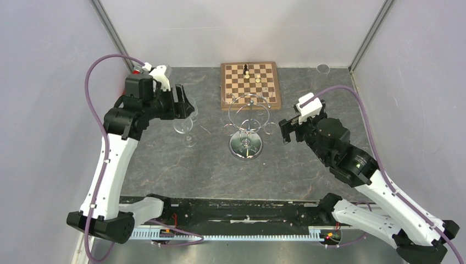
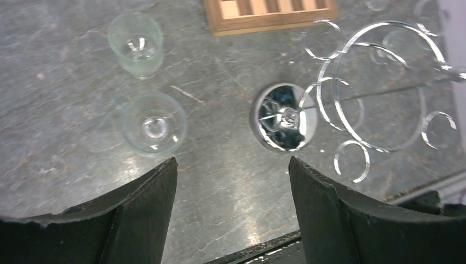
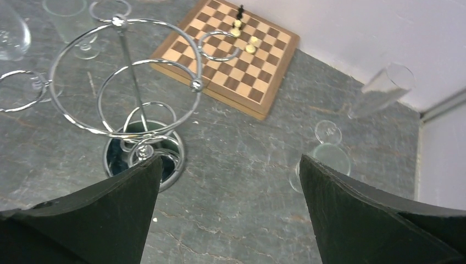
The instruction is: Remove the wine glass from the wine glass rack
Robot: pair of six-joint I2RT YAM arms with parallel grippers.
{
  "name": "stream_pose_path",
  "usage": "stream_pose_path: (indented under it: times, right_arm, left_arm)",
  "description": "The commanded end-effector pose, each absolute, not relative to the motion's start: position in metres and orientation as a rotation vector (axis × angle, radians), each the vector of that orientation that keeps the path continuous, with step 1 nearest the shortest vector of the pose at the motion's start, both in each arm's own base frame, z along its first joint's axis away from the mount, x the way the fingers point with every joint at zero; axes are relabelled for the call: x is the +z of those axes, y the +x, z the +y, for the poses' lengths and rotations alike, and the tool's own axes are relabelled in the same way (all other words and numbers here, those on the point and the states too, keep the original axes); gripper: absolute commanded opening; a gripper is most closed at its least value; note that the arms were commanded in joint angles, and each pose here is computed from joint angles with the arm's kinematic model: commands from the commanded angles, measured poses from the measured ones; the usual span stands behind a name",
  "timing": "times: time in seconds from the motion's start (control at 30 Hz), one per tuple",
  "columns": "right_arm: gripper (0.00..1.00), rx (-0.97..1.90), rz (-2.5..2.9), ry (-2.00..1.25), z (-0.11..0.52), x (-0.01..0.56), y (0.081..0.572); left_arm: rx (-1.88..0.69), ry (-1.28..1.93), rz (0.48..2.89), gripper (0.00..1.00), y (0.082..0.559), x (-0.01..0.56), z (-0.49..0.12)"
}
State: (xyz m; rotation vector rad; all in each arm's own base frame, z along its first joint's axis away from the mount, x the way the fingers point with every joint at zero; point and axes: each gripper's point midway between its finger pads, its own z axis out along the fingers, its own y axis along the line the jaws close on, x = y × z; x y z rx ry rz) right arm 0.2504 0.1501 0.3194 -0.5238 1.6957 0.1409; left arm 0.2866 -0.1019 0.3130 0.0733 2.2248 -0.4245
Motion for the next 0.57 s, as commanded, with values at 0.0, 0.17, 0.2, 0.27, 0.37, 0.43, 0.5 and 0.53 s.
stream_pose_path:
  times: [0.0,0.17,0.2,0.27,0.37,0.43,0.5,0.53]
  right_arm:
    - [0.98,0.080,1.694,-0.348,0.127,0.343,0.255]
    - [0.98,0.025,1.695,-0.261,0.109,0.346,0.254]
    - [0.98,0.021,1.694,-0.251,0.107,0.346,0.253]
    - [0.98,0.011,1.690,-0.235,0.102,0.346,0.251]
    - [0.98,-0.010,1.693,-0.214,0.094,0.343,0.248]
    - [0.98,-0.024,1.701,-0.214,0.092,0.341,0.248]
    - [0.98,-0.057,1.718,-0.194,0.086,0.337,0.248]
    - [0.98,-0.064,1.719,-0.190,0.085,0.336,0.249]
  left_arm:
    - [-0.579,0.215,2.082,0.80,0.276,0.341,-0.125]
    - [-0.593,0.224,1.999,0.80,0.267,0.359,-0.125]
    - [-0.592,0.227,1.986,0.80,0.266,0.362,-0.125]
    - [-0.589,0.228,1.965,0.80,0.263,0.365,-0.123]
    - [-0.589,0.229,1.959,0.80,0.261,0.363,-0.123]
    - [-0.576,0.217,1.960,0.80,0.261,0.362,-0.121]
    - [-0.566,0.211,1.958,0.80,0.261,0.362,-0.119]
    - [-0.567,0.211,1.959,0.80,0.262,0.362,-0.119]
